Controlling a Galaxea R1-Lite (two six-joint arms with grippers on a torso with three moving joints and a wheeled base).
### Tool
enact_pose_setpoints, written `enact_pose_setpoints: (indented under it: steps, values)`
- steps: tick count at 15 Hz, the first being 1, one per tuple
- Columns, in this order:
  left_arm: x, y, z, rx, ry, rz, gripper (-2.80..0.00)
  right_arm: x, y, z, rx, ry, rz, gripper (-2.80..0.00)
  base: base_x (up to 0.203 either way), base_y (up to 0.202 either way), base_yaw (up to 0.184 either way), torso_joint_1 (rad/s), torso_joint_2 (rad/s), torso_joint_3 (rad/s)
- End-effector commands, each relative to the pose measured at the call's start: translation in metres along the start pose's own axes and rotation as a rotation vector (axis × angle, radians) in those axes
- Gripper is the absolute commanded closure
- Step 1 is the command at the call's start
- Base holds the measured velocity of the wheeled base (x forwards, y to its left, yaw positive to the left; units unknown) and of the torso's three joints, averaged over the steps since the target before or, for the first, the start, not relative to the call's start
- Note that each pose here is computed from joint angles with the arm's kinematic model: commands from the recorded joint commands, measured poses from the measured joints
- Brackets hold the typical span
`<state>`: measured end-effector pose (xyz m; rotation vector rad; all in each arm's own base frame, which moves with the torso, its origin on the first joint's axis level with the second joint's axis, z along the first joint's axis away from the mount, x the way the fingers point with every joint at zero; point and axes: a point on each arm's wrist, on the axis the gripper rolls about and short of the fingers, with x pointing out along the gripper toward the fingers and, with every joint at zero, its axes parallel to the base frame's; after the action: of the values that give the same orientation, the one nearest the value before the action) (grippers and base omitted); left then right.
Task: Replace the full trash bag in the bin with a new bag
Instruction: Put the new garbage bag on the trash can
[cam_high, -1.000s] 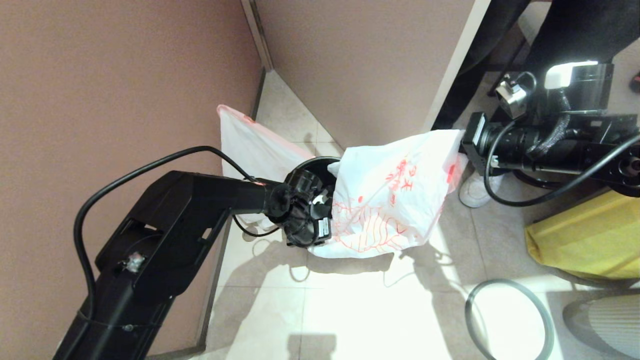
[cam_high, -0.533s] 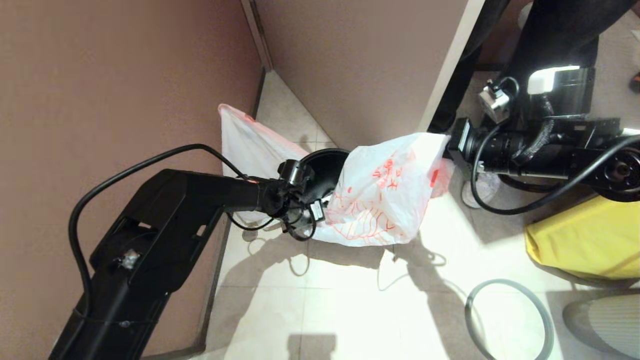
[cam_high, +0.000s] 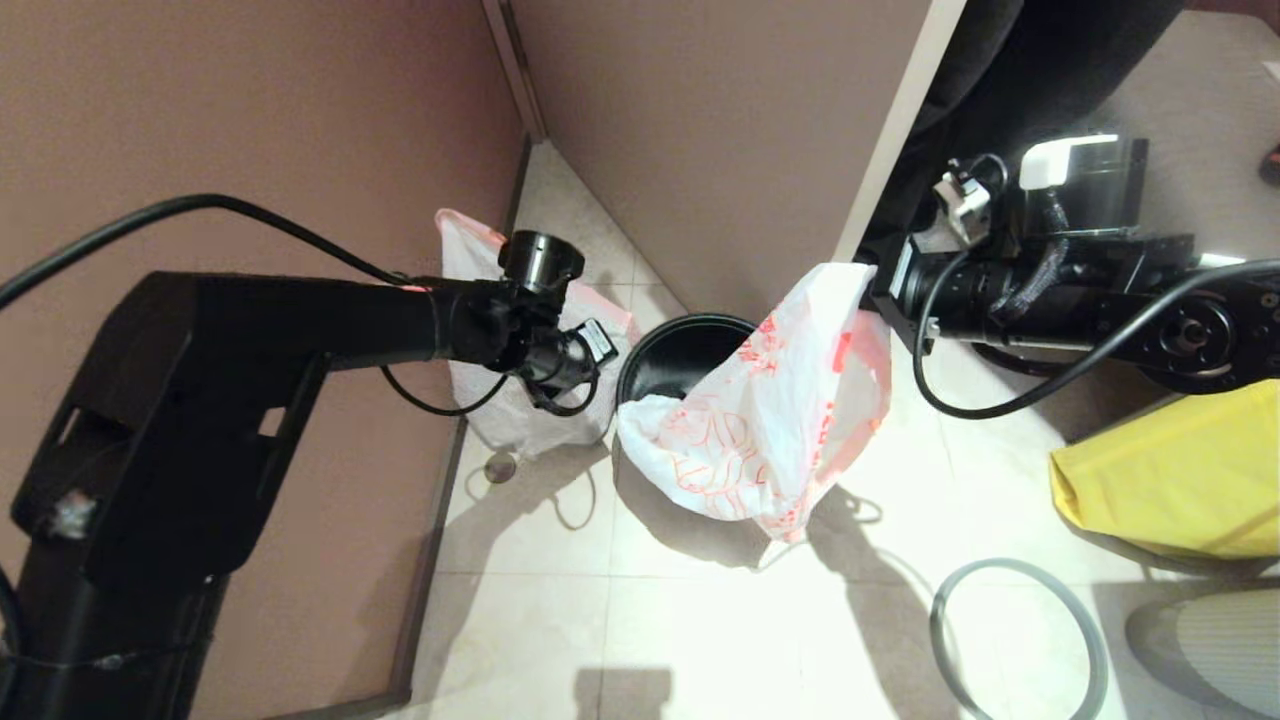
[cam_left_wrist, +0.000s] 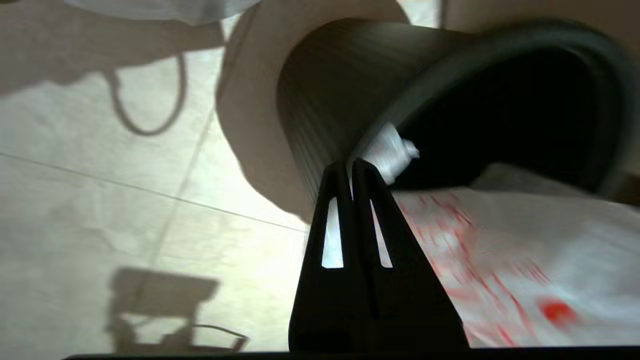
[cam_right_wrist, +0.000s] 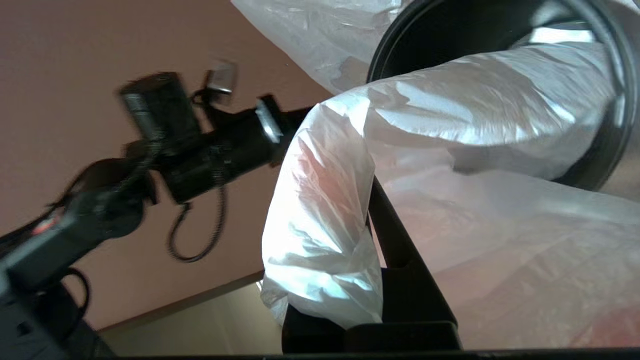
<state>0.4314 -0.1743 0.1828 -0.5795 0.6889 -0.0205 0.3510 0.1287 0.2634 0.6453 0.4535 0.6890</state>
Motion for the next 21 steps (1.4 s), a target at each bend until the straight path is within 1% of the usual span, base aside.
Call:
enact_pose_setpoints:
  steps: [1,2,3,4,5,6,8,10,11,13,14,15,17,18,21]
  values:
    - [-0.025,-0.006,0.005,-0.018,-0.017,-0.022,0.00,0.004,-0.003,-0.001,0.002,-0.001,0.001,0.00,0.000,0.000,0.000,0.000,0.00,0.000]
    - [-0.025,-0.003,0.001,-0.022,-0.005,-0.007,0.00,0.004,-0.005,0.000,0.002,-0.010,-0.005,0.00,0.000,0.000,0.000,0.000,0.00,0.000]
    - [-0.020,0.004,-0.007,-0.019,0.021,0.022,0.00,0.005,-0.008,0.001,0.000,-0.042,-0.030,0.00,0.000,0.000,0.000,0.000,0.00,0.000]
    - [-0.013,0.015,-0.018,-0.017,0.060,0.063,0.00,0.008,-0.009,0.003,-0.002,-0.075,-0.045,0.00,0.000,0.000,0.000,0.000,0.00,0.000]
    - [-0.007,0.024,-0.026,-0.021,0.081,0.088,0.00,0.009,-0.008,0.002,-0.005,-0.083,-0.041,0.00,0.000,0.000,0.000,0.000,0.00,0.000]
    - [0.002,0.033,-0.033,-0.031,0.082,0.099,0.00,0.010,-0.007,0.003,-0.009,-0.090,-0.036,0.00,0.000,0.000,0.000,0.000,0.00,0.000]
    - [0.031,0.052,-0.044,-0.052,0.039,0.107,0.00,0.006,-0.006,0.007,-0.018,-0.115,-0.040,0.00,0.000,0.000,0.000,0.000,0.00,0.000]
    - [0.046,0.064,-0.053,-0.054,0.047,0.133,0.00,0.004,-0.006,0.014,-0.025,-0.169,-0.080,0.00,0.000,0.000,0.000,0.000,0.00,0.000]
    - [0.055,0.069,-0.058,-0.055,0.059,0.149,0.00,0.002,-0.006,0.021,-0.031,-0.213,-0.104,0.00,0.000,0.000,0.000,0.000,0.00,0.000]
    - [0.070,0.079,-0.070,-0.055,0.079,0.169,0.00,-0.008,-0.006,0.035,-0.040,-0.273,-0.120,0.00,0.000,0.000,0.000,0.000,0.00,0.000]
    - [0.078,0.084,-0.076,-0.056,0.070,0.159,0.00,-0.015,-0.005,0.042,-0.045,-0.296,-0.120,0.00,0.000,0.000,0.000,0.000,0.00,0.000]
    - [0.086,0.089,-0.082,-0.058,0.062,0.151,0.00,-0.016,-0.005,0.043,-0.045,-0.301,-0.121,0.00,0.000,0.000,0.000,0.000,0.00,0.000]
    - [0.094,0.094,-0.084,-0.060,0.029,0.123,0.00,-0.012,-0.008,0.041,-0.044,-0.290,-0.123,0.00,0.000,0.000,0.000,0.000,0.00,0.000]
    - [0.094,0.094,-0.085,-0.060,0.029,0.122,0.00,-0.009,-0.008,0.038,-0.048,-0.281,-0.121,0.00,0.000,0.000,0.000,0.000,0.00,0.000]
    - [0.093,0.088,-0.088,-0.050,0.035,0.107,0.00,-0.006,-0.006,0.041,-0.120,-0.320,-0.102,0.00,0.000,0.000,0.000,0.000,0.00,0.000]
